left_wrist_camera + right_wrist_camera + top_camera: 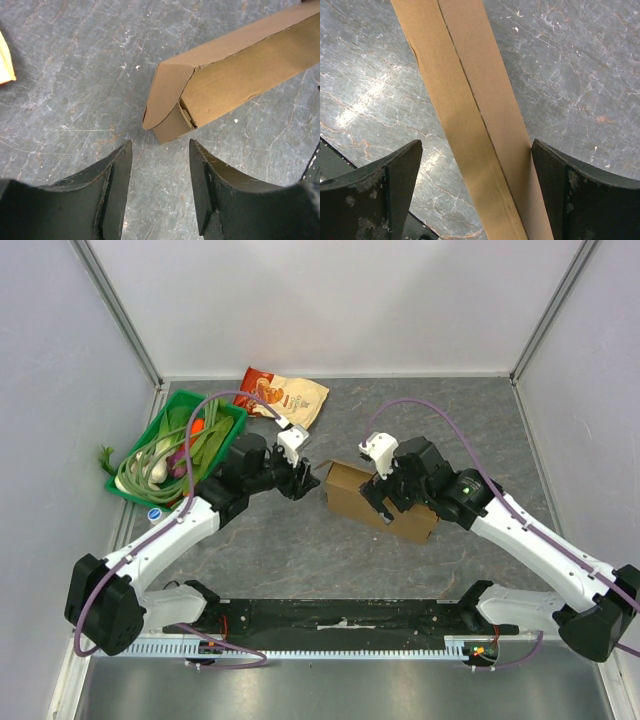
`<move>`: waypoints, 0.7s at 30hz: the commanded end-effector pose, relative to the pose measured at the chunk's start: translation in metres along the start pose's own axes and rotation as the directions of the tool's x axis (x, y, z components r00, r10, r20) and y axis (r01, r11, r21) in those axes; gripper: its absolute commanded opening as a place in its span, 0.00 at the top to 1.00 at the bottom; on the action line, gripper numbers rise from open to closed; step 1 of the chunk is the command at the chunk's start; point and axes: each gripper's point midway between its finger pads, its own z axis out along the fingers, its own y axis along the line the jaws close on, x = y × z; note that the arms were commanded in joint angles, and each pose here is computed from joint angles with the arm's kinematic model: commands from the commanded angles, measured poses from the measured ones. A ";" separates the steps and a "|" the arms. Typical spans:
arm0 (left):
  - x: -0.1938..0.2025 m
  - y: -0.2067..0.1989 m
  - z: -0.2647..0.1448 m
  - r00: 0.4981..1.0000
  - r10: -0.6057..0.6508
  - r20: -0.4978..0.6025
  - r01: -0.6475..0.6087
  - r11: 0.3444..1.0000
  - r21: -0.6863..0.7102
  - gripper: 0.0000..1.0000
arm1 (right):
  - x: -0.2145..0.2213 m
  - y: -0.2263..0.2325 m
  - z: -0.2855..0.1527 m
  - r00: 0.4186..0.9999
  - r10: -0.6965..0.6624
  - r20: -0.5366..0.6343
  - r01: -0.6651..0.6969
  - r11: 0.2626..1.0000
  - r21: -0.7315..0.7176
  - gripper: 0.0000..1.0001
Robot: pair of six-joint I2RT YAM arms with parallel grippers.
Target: Fold the paper box
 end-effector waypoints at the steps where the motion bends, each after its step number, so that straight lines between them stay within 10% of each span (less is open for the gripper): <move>1: -0.047 0.009 0.000 0.990 0.078 0.116 -0.072 0.996 -0.050 0.45 | -0.009 -0.013 -0.022 0.998 0.059 0.037 -0.061 0.995 0.073 0.02; 21: -0.063 0.004 0.028 0.995 0.060 0.081 -0.065 0.997 0.050 0.55 | 0.031 -0.062 -0.110 0.881 0.472 0.042 -0.442 0.787 0.430 0.07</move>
